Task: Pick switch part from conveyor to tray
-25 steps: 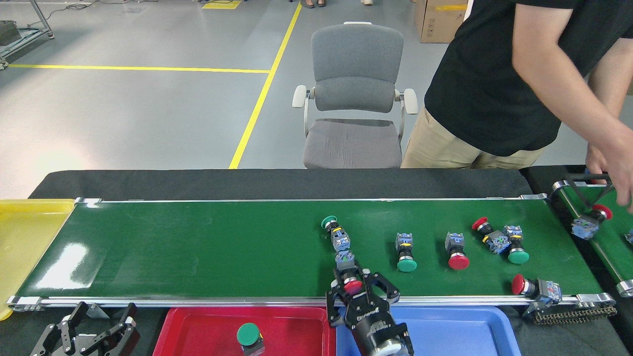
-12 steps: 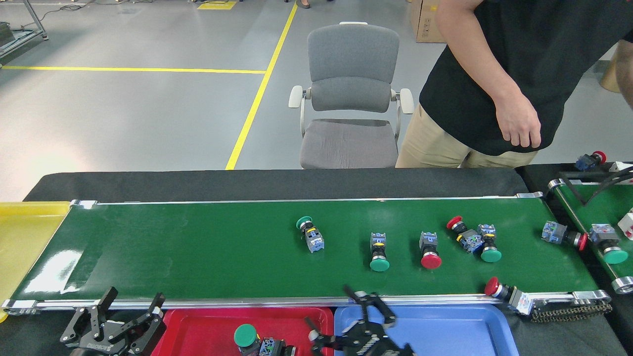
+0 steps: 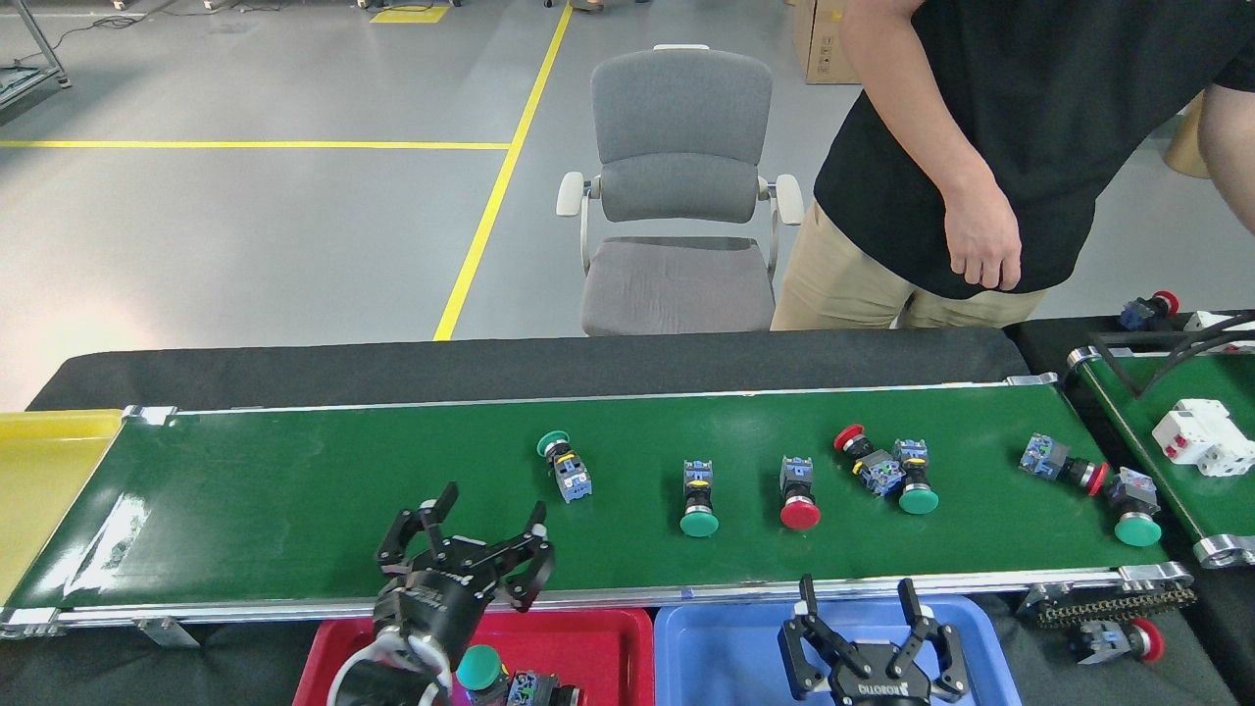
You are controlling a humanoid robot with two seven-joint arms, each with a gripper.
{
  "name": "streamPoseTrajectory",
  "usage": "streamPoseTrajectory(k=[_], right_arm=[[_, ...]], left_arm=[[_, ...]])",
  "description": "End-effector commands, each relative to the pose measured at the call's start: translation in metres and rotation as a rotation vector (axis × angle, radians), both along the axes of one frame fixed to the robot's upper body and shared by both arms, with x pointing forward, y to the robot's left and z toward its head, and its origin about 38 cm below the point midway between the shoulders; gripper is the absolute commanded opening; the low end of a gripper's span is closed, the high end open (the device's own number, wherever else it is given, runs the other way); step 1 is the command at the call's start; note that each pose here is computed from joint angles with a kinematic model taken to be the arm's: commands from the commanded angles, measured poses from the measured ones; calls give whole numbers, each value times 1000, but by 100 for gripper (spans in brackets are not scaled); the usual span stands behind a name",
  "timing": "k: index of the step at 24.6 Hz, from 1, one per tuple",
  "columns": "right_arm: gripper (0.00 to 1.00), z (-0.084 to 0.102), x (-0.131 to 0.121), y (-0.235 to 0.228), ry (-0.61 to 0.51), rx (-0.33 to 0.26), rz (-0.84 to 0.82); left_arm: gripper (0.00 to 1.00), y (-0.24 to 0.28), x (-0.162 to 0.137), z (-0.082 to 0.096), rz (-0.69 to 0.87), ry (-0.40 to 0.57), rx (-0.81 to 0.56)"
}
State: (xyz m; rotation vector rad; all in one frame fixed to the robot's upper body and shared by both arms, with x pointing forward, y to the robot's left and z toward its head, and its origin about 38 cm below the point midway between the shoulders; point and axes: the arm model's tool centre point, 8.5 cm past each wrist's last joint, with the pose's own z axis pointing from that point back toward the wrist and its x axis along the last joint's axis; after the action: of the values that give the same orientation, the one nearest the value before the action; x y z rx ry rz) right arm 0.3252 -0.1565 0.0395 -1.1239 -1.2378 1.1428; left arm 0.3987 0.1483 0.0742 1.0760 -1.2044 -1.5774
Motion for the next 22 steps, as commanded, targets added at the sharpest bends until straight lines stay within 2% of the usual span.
streamPoseTrajectory(k=[1, 4, 8, 12, 13, 14, 15, 16, 18, 19, 22], right_arm=[[99, 6, 16, 15, 4, -7, 11], [99, 7, 37, 30, 28, -24, 8], [99, 4, 63, 52, 56, -46, 36], [98, 4, 93, 63, 81, -56, 42], [92, 3, 98, 63, 89, -54, 38], [76, 3, 102, 64, 93, -56, 41], [47, 2, 104, 64, 97, -68, 49], [25, -1, 105, 64, 101, -85, 58], [8, -3, 104, 65, 99, -113, 81], [3, -3, 104, 65, 99, -119, 86], [2, 0, 103, 68, 84, -122, 101]], left_arm=[[100, -1, 11, 6, 6, -11, 9], [100, -1, 15, 6, 5, -9, 8], [100, -2, 17, -1, 4, 15, 13], [100, -1, 33, -3, 11, 31, 24], [100, 0, 37, -3, 14, 35, 27], [100, 1, 41, -4, 17, 39, 31], [100, 2, 45, -4, 21, 43, 33], [100, 2, 47, -6, 21, 50, 36], [100, 3, 52, -10, 25, 66, 43], [100, 4, 54, -12, 34, 75, 43], [97, 19, 59, -19, 87, 96, 41]])
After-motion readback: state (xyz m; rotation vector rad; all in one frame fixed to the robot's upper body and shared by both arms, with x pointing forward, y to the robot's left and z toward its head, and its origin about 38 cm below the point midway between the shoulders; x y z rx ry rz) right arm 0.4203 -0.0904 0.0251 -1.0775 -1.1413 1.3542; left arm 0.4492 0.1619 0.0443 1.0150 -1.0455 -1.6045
